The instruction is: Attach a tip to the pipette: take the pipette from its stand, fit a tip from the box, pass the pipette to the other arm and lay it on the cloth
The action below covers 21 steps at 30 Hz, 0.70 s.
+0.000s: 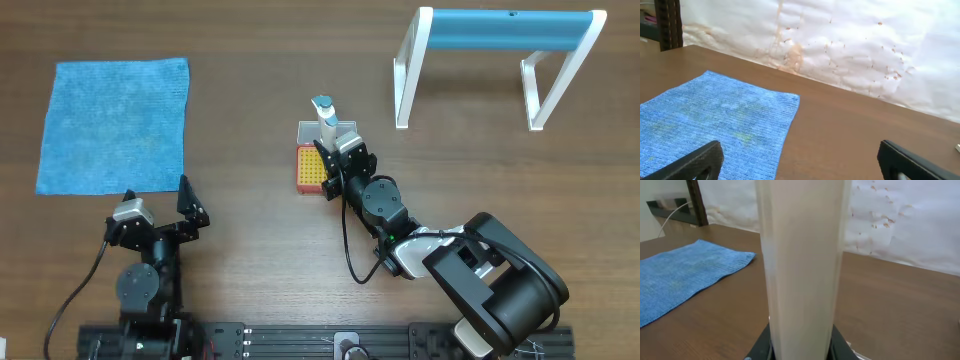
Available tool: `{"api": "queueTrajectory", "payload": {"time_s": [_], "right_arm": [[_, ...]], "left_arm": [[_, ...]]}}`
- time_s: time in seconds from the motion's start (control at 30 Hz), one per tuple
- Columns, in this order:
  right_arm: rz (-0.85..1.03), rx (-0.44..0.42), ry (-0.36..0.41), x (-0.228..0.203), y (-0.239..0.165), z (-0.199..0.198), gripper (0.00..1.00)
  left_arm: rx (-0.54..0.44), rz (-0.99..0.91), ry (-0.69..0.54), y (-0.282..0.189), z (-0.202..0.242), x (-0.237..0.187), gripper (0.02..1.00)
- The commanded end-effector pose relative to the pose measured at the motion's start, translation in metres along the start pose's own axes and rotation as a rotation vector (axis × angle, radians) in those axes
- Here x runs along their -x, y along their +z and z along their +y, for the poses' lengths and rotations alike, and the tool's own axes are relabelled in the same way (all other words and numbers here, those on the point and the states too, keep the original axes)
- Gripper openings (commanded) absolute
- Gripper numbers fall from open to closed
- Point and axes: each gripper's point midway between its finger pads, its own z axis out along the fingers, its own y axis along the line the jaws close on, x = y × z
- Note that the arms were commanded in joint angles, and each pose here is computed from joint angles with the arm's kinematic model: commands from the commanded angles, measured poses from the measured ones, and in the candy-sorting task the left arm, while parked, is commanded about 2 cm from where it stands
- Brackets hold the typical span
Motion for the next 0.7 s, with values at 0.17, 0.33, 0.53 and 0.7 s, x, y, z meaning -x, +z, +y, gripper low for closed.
{"api": "queueTrajectory", "payload": {"time_s": [0.17, 0.33, 0.53, 0.7], "right_arm": [[0.075, -0.019, -0.001, -0.024, -0.001, -0.002, 0.073], [0.099, -0.021, 0.023, -0.033, -0.001, -0.003, 0.073], [0.172, -0.024, 0.038, -0.054, -0.002, -0.003, 0.073], [0.212, -0.030, 0.032, -0.064, -0.004, -0.004, 0.073]], "left_arm": [[0.014, -0.002, 0.006, 0.000, 0.003, 0.000, 0.996], [0.014, -0.002, 0.006, 0.000, 0.003, 0.000, 0.996], [0.014, -0.002, 0.006, 0.000, 0.003, 0.000, 0.996], [0.014, -0.002, 0.006, 0.000, 0.003, 0.000, 0.996]]}}
